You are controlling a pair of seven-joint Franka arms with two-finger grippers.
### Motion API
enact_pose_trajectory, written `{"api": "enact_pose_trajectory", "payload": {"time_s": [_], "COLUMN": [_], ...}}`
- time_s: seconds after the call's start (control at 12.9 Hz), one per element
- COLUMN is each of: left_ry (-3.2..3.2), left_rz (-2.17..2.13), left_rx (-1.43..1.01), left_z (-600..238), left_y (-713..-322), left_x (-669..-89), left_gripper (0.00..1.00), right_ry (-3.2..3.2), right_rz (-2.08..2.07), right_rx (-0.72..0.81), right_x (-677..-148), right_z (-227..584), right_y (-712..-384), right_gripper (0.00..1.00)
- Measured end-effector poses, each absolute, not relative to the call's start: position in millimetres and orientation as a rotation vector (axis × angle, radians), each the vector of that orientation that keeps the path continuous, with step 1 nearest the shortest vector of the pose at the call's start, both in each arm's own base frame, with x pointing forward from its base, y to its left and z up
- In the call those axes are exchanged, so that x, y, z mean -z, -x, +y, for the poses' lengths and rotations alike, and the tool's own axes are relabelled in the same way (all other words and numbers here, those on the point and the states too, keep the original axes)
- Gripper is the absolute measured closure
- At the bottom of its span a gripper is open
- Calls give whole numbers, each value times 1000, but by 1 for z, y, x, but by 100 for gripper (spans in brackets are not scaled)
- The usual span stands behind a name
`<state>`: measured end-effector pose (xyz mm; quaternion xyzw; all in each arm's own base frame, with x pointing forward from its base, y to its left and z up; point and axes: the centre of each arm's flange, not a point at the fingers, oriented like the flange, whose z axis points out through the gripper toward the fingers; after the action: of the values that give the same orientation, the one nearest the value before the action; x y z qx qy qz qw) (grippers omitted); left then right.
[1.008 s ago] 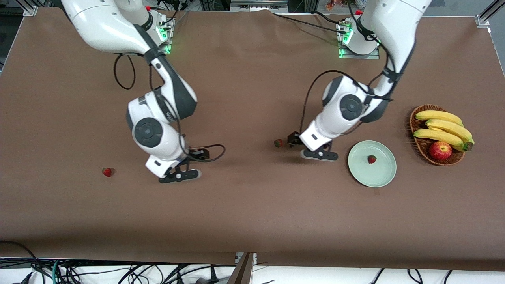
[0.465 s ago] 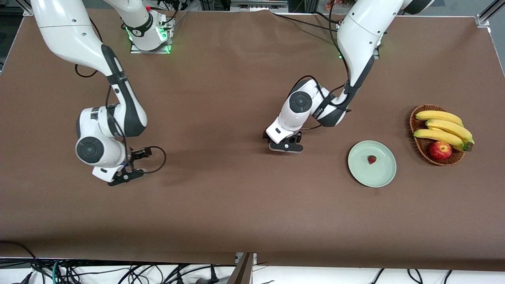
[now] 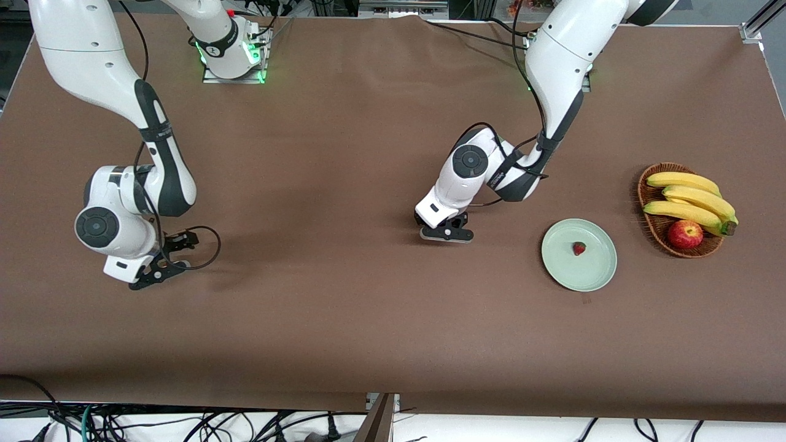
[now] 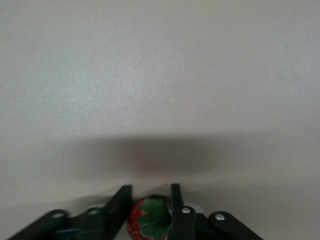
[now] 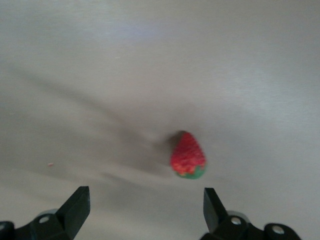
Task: Collect all strawberries into plate
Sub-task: 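Place the strawberry on the plate with the left gripper while the right grasps another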
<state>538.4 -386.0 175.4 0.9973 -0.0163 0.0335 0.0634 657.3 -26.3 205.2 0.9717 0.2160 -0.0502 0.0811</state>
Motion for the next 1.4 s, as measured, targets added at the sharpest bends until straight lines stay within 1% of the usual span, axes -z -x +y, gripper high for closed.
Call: {"api": "enact_pose_trajectory", "payload": {"time_s": [0.08,0.47,0.7,0.85,1.09,1.24,1.32,1.4], "left_ry": [-3028,-3094,-3121,-3132,-3106,-3068,-3050,-3037], "left_rz": [-37,77,-1,-182,-539,-690,-728,-746], "left_rx": [-90,-90,-76,-54,4,51,80,93], "left_z": [-381,-317,-264,-213,-119,-65,-51,-45], "left_y": [-544,-585,-607,-624,-643,-646,-645,-644], "left_x": [-184,-262,-275,-272,-261,-244,-230,-216], "left_gripper": [67,67,67,67,67,67,67,67], "right_ry": [-2902,-2906,-2928,-2927,-2945,-2966,-2967,-2967], "right_rz": [634,624,633,635,674,717,732,739], "right_rx": [121,86,68,69,56,45,43,43], "right_x": [-204,-194,-186,-183,-183,-183,-183,-183], "right_z": [-34,-45,-49,-54,-58,-59,-59,-60], "right_y": [-659,-661,-661,-660,-660,-660,-660,-660], "right_gripper": [0,0,0,5,43,67,73,73]}}
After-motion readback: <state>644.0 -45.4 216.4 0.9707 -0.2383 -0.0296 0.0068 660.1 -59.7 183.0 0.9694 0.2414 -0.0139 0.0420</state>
